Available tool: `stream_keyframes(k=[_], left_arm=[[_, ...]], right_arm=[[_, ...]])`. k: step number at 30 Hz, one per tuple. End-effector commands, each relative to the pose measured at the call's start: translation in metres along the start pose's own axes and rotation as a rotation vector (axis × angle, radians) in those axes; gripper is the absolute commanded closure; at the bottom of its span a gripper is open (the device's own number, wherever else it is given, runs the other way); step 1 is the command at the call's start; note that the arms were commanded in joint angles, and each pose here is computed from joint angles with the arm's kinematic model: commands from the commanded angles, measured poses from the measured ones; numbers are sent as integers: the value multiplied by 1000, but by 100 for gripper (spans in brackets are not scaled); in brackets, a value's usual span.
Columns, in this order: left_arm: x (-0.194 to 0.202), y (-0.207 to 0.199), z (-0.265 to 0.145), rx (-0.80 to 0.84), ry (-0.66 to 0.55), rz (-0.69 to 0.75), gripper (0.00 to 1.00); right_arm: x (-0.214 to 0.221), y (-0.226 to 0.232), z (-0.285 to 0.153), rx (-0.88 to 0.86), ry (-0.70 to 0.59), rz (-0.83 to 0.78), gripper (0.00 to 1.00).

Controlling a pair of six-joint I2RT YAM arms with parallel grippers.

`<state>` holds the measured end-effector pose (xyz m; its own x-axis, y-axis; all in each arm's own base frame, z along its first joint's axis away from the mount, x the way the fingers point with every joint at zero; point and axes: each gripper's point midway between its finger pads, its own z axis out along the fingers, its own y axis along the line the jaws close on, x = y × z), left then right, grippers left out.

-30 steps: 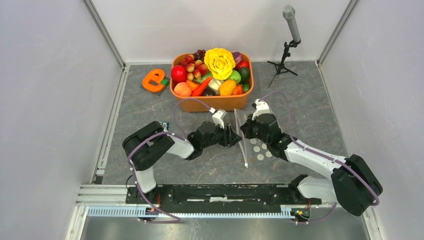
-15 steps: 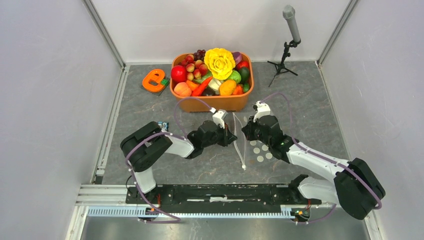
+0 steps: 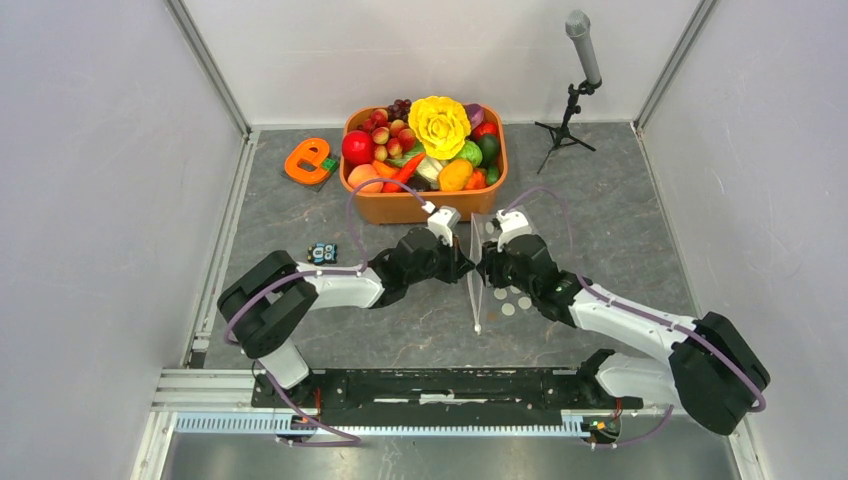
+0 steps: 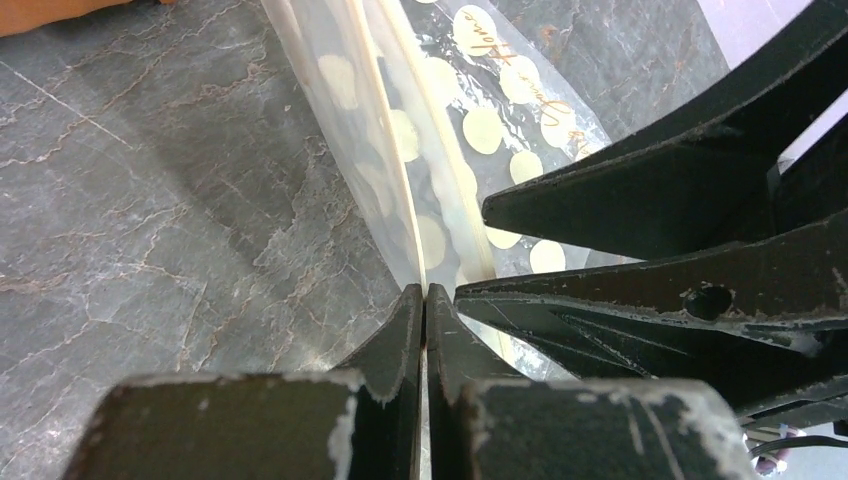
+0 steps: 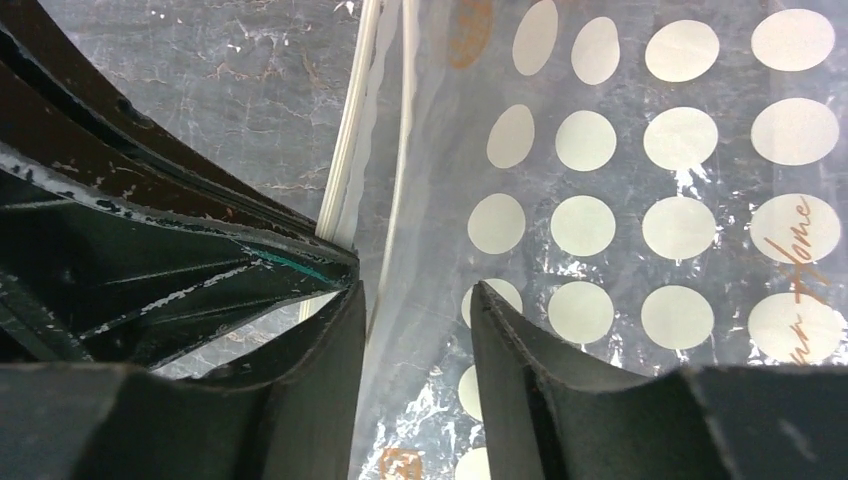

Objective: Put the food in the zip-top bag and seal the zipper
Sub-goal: Open the zipper of the food storage bag.

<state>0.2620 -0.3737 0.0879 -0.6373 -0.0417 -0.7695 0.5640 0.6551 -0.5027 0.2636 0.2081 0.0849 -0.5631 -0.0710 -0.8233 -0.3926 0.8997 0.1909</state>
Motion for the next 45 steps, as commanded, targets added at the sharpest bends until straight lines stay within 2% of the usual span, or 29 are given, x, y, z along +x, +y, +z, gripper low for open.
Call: stream_keyframes(k=[1, 6, 11, 15, 17, 19, 21, 26, 30, 34, 37, 45], left_arm=[[-24, -11, -6, -1, -41, 45, 98], [-28, -13, -9, -6, -35, 47, 98], [-34, -15, -12, -7, -47, 49, 98], [-32, -13, -12, -21, -39, 45, 98], [-33, -12, -12, -21, -40, 45, 98], [-34, -10, -13, -36, -46, 45, 98], [-37, -8, -16, -46, -58, 42, 98], [-42, -7, -18, -51, -62, 46, 98], [-42, 3, -23, -90, -63, 57, 98], [-38, 28, -34, -200, -57, 71, 98], [-37, 42, -42, -252, -53, 83, 98], [-43, 50, -39, -298, -24, 122, 98]], right_arm=[[-19, -4, 0, 95, -48, -41, 55], [-20, -3, -2, 138, -78, -62, 71], [-23, 1, -2, 145, -79, -87, 68], [-21, 10, -1, 107, -73, -99, 70], [-20, 11, -1, 102, -76, -89, 79], [-20, 11, -2, 98, -86, -76, 84], [-21, 15, -3, 74, -93, -72, 85], [-21, 25, -5, 25, -86, -55, 99], [-31, 22, -11, 50, -107, -30, 100], [-44, -1, -24, 177, -155, 9, 100], [-51, -16, -33, 260, -163, -7, 100], [-75, -24, -53, 330, -166, -67, 100]])
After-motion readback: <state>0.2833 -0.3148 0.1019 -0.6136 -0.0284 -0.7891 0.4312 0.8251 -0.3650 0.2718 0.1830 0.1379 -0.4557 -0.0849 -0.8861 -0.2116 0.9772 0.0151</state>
